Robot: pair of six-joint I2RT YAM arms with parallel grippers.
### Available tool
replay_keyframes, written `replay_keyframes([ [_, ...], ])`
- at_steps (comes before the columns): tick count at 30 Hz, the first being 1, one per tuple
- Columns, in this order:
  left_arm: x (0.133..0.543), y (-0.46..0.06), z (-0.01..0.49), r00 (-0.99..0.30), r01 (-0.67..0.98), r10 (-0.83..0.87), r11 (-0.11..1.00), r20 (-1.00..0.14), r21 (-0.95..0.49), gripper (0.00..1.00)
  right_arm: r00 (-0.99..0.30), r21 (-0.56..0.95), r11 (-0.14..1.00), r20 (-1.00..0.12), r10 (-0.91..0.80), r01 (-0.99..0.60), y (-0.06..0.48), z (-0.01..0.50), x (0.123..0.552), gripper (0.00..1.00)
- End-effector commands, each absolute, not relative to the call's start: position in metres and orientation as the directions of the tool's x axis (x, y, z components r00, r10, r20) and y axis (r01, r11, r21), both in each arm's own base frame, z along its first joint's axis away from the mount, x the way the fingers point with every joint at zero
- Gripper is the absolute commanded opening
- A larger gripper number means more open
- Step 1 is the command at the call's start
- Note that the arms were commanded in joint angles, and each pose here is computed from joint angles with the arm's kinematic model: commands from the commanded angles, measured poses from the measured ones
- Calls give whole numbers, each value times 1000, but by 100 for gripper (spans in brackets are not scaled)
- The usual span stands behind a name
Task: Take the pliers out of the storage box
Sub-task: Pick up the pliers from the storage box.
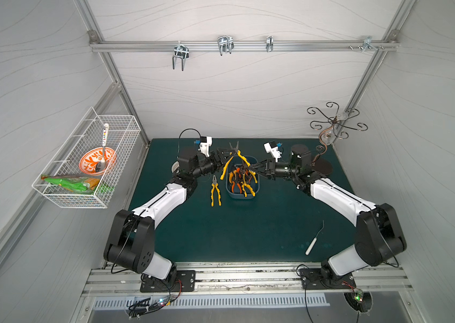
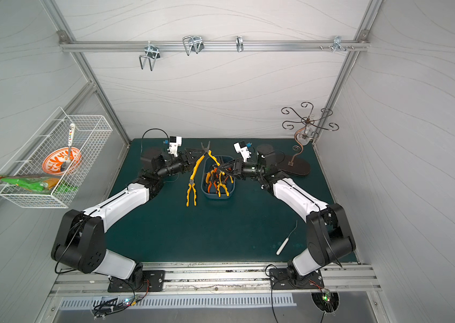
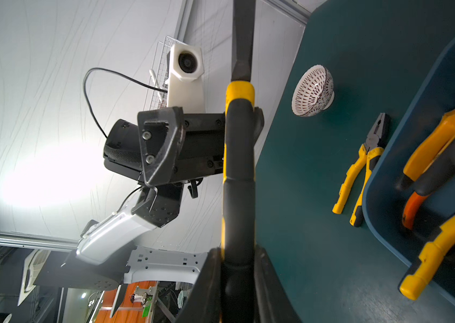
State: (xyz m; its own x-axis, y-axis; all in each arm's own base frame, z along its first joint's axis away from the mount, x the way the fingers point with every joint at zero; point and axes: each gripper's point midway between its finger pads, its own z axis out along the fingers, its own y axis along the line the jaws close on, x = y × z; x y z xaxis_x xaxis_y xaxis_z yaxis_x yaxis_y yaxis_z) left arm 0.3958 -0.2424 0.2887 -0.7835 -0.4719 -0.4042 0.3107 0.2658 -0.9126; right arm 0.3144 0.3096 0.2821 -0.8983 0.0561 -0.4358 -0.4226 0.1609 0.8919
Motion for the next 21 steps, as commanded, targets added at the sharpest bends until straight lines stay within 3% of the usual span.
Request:
replay_keyframes([
  [1,390,-261,322,-784,391,-454,170,-424,-905,65,-854,856,77,-516,63,-511,311,309,311,0],
  [8,395,-271,320,-787,378,-467,151,-403,-914,56,-854,854,75,-519,39,-515,315,306,308,0],
  [20,403,-277,326,-794,367,-482,104,-369,-925,33,-859,857,73,-511,8,-510,324,299,305,0],
  [21,403,-277,325,-795,367,-480,104,-370,-924,28,-857,855,72,-515,4,-513,325,299,304,0],
])
